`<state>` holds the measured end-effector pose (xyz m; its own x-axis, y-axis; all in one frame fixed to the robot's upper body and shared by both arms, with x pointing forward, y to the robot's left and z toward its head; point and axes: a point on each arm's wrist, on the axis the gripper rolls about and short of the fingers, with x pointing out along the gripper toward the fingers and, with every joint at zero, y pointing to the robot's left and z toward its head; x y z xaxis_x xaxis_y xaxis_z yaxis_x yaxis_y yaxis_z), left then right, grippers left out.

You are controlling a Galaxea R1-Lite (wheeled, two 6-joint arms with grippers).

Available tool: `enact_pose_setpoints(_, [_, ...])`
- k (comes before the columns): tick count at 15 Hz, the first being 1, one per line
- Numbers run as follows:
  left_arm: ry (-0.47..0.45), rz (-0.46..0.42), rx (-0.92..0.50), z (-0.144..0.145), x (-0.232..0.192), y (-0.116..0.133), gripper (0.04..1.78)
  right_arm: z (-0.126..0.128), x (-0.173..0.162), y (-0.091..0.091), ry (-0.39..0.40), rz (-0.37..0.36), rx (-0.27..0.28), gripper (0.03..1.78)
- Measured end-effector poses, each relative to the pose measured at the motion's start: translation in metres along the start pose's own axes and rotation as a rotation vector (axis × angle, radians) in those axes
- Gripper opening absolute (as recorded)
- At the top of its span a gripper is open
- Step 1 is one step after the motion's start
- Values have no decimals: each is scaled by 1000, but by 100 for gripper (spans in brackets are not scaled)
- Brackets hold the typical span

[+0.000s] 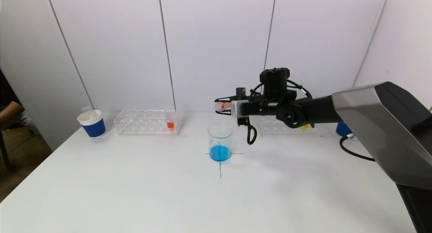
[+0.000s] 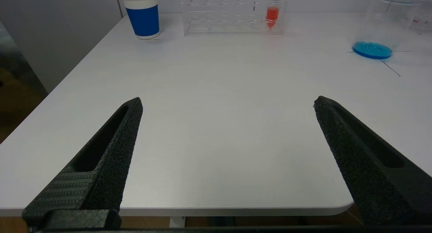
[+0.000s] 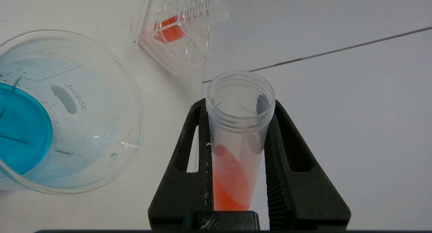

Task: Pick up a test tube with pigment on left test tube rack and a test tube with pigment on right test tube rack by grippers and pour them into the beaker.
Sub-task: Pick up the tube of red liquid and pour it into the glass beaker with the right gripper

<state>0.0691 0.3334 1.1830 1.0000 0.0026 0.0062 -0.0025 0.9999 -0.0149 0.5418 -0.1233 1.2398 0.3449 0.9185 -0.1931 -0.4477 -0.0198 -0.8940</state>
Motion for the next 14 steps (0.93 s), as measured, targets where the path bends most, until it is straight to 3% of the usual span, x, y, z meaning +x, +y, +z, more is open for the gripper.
enact_pose_setpoints(14, [0,0,0,0,0,0,177,-1,-4,3,-27,-58,-151,49])
